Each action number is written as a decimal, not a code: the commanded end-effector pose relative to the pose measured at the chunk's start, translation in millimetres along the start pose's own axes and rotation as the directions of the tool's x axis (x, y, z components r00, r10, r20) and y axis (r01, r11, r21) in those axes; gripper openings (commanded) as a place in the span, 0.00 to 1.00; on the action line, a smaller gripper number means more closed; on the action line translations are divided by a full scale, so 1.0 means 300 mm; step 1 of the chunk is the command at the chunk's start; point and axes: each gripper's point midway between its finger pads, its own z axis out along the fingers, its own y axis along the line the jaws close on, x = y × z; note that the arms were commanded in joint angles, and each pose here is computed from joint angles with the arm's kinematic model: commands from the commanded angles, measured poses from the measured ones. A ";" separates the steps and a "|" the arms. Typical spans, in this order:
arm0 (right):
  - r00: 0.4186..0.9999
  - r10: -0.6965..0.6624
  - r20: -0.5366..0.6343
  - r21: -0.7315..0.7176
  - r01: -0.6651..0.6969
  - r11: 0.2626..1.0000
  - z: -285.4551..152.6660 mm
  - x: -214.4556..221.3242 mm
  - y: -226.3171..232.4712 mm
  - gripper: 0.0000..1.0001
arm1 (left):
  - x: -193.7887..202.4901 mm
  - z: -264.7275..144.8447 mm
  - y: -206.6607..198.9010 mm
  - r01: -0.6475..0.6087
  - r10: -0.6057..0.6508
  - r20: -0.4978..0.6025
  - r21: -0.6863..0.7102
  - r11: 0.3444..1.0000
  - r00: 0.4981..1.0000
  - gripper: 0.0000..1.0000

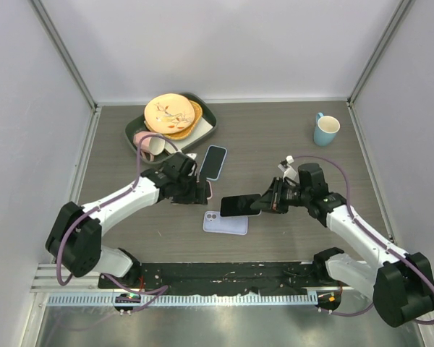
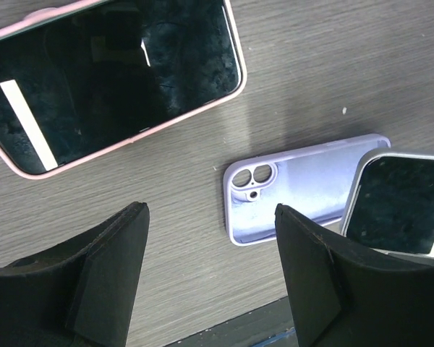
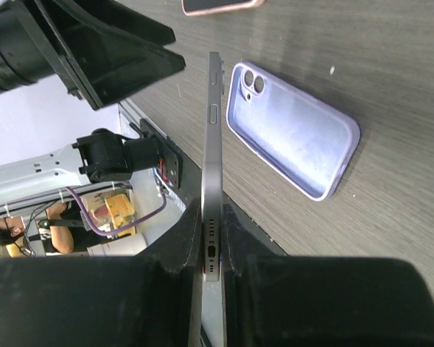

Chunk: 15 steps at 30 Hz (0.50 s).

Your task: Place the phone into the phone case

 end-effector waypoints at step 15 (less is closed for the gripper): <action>0.998 -0.049 -0.034 -0.066 0.047 0.997 0.163 0.050 0.101 0.01 | -0.037 -0.062 -0.011 -0.017 0.012 0.113 0.045 0.999 0.994 0.74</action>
